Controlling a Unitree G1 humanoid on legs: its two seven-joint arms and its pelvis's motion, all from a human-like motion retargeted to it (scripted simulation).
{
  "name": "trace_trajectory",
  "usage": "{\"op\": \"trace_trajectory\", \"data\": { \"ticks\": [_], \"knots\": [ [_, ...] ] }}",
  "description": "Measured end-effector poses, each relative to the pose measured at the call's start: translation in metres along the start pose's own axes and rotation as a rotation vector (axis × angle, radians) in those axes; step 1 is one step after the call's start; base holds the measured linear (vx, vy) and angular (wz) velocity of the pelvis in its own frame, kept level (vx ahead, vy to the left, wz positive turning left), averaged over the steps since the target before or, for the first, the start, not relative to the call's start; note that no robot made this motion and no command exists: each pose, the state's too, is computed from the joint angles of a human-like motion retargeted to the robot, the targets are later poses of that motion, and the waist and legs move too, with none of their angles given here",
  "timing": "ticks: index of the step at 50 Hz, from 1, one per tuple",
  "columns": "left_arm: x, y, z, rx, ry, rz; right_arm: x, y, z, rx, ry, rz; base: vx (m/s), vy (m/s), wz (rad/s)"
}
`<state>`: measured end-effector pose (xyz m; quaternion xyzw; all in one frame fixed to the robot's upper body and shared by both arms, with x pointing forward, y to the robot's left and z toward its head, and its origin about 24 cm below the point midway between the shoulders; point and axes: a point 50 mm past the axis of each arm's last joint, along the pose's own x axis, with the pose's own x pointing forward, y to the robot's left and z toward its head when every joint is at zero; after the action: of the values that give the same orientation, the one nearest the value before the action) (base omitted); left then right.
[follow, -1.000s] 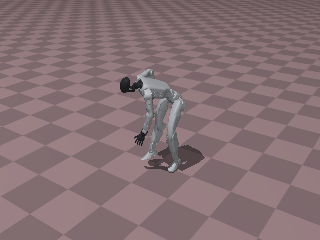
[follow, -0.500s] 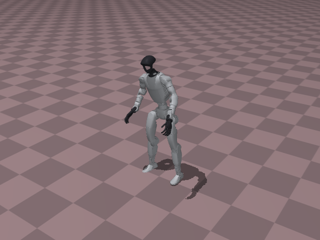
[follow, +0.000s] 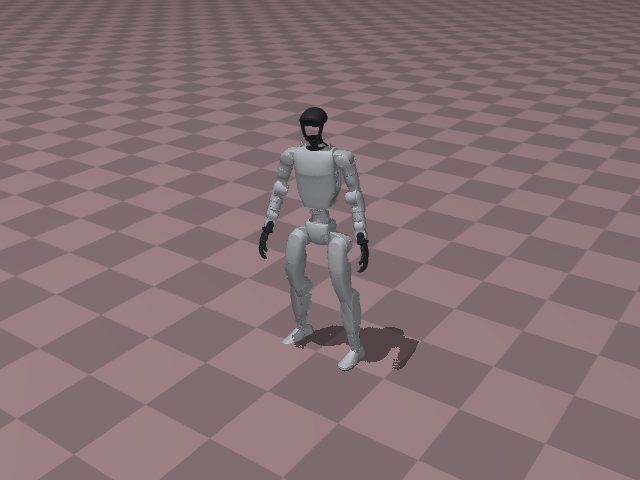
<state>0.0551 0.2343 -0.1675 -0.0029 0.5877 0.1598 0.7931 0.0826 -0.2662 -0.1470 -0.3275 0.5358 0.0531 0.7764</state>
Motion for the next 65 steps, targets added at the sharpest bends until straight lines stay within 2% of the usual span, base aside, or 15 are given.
{"op": "trace_trajectory", "data": {
  "ticks": [7, 15, 22, 28, 35, 38, 42, 48, 55, 60, 65],
  "knots": [
    [-0.003, 0.003, -0.022, -0.097, 0.065, 0.086, -0.004, -0.002, 0.014, 0.020, -0.111, -0.001, 0.05, 0.01, 0.25],
    [-0.004, 0.007, 0.013, -0.141, -0.121, 0.085, -0.011, -0.021, 0.058, 0.011, -0.319, -0.051, 0.02, -0.01, 0.20],
    [-0.012, 0.016, 0.055, -0.077, -0.319, 0.041, -0.022, -0.043, 0.110, -0.100, -0.539, -0.089, -0.02, -0.03, 0.22],
    [-0.020, 0.018, 0.083, -0.022, -0.437, 0.034, -0.022, -0.053, 0.151, -0.043, -0.625, -0.148, -0.09, -0.04, 0.15],
    [-0.031, 0.017, 0.101, -0.070, -0.529, 0.018, -0.018, -0.066, 0.217, -0.085, -0.648, -0.290, -0.21, -0.06, 0.02],
    [-0.036, 0.017, 0.112, -0.118, -0.570, -0.008, -0.029, -0.085, 0.257, -0.110, -0.700, -0.398, -0.32, -0.08, 0.28],
    [-0.044, 0.012, 0.125, -0.119, -0.658, -0.043, -0.060, -0.122, 0.313, -0.114, -0.780, -0.579, -0.37, -0.09, 0.44],
    [-0.050, 0.010, 0.094, -0.136, -0.627, -0.119, -0.112, -0.177, 0.364, -0.262, -0.860, -0.884, -0.26, 0.05, 0.60],
    [-0.052, 0.017, 0.061, -0.158, -0.533, -0.164, -0.239, -0.246, 0.427, -0.513, -0.941, -1.349, -0.20, 0.05, 0.53],
    [-0.053, 0.021, 0.052, -0.090, -0.502, -0.183, -0.322, -0.267, 0.444, -0.593, -1.047, -1.566, -0.07, 0.01, 0.56],
    [-0.053, 0.019, 0.049, -0.001, -0.516, -0.157, -0.341, -0.282, 0.437, -0.675, -1.024, -1.645, -0.01, -0.01, 0.18]
  ]
}}
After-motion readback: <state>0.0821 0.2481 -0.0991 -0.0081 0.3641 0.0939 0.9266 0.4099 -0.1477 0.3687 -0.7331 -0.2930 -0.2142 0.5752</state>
